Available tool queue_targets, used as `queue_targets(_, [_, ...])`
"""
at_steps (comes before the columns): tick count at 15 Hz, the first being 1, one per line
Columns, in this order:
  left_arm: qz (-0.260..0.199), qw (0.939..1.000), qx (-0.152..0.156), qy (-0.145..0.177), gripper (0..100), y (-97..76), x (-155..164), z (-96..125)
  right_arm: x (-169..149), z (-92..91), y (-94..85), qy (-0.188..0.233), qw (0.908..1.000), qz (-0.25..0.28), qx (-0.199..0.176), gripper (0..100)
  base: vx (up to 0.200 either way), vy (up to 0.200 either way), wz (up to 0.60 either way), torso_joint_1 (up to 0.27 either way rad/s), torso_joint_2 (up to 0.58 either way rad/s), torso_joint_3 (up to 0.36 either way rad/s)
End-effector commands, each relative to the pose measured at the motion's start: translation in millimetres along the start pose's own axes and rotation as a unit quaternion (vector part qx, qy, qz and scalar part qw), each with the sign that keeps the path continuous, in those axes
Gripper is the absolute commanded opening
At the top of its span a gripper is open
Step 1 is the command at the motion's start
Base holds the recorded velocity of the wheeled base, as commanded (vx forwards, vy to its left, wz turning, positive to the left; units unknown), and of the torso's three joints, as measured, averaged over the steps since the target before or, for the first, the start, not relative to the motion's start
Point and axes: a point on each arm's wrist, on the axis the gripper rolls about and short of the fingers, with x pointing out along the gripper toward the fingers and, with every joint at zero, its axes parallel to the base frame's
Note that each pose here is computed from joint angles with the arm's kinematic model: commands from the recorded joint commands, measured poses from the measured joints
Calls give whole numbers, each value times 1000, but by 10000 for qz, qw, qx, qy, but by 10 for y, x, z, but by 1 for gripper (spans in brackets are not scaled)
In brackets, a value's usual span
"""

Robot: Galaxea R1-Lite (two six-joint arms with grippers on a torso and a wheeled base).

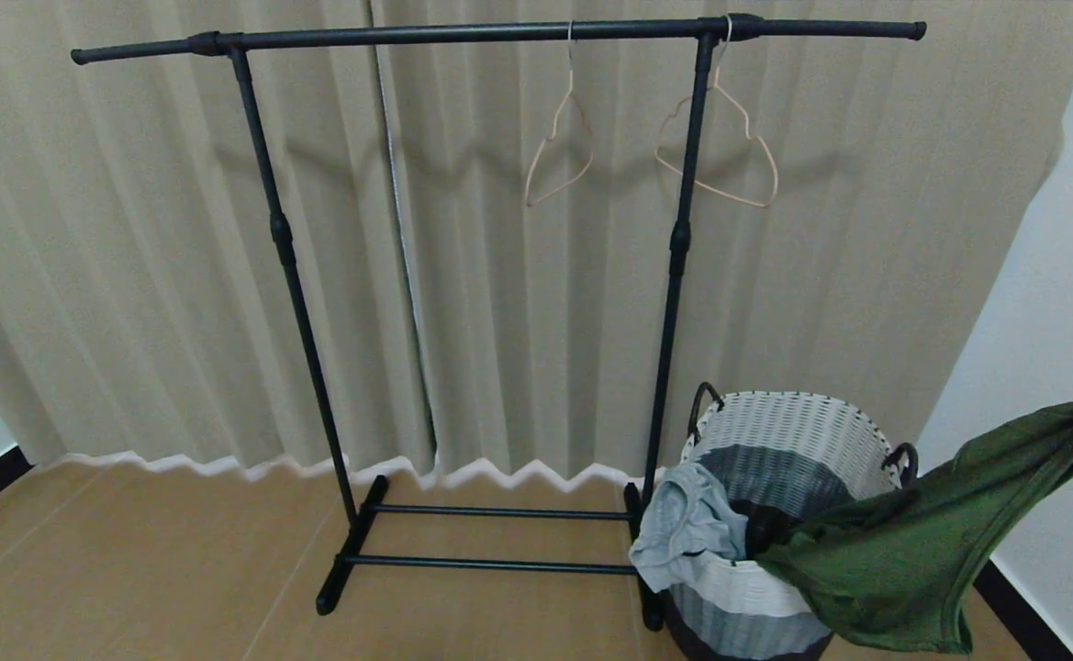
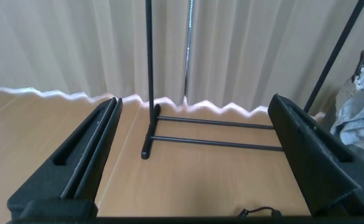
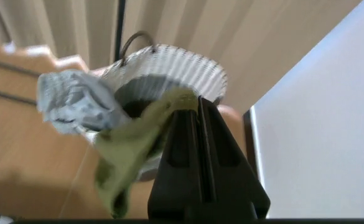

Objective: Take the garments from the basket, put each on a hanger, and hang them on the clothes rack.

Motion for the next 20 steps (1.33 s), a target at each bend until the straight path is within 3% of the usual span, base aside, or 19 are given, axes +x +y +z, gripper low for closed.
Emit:
queue_targets(1, [3,10000,-5,6,100,1,0,-2,12,-4,4,19,10000,27,-6,0,0,200,0,17,2,2])
queue_targets(9, [3,10000,2,6,100,1,0,-2,26,7,22,4,9999,131,-37,0,0,200,0,2,2,3])
queue_targets(15, [34,10000,10,5,100,1,0,-2,-6,155,147,-362,9968,678,-235,0,0,0,0,0,0,0])
queue_targets(18, [-27,9999,110,14,100,-2,7,-12,-41,260,264,-628,9905,1156,-392,0,0,0,0,0,0,0])
queue_targets(20, [-511,9971,67,-553,100,-24,-40,176,-68,315,326,-772,9859,1411,-470,0,0,0,0,0,0,0])
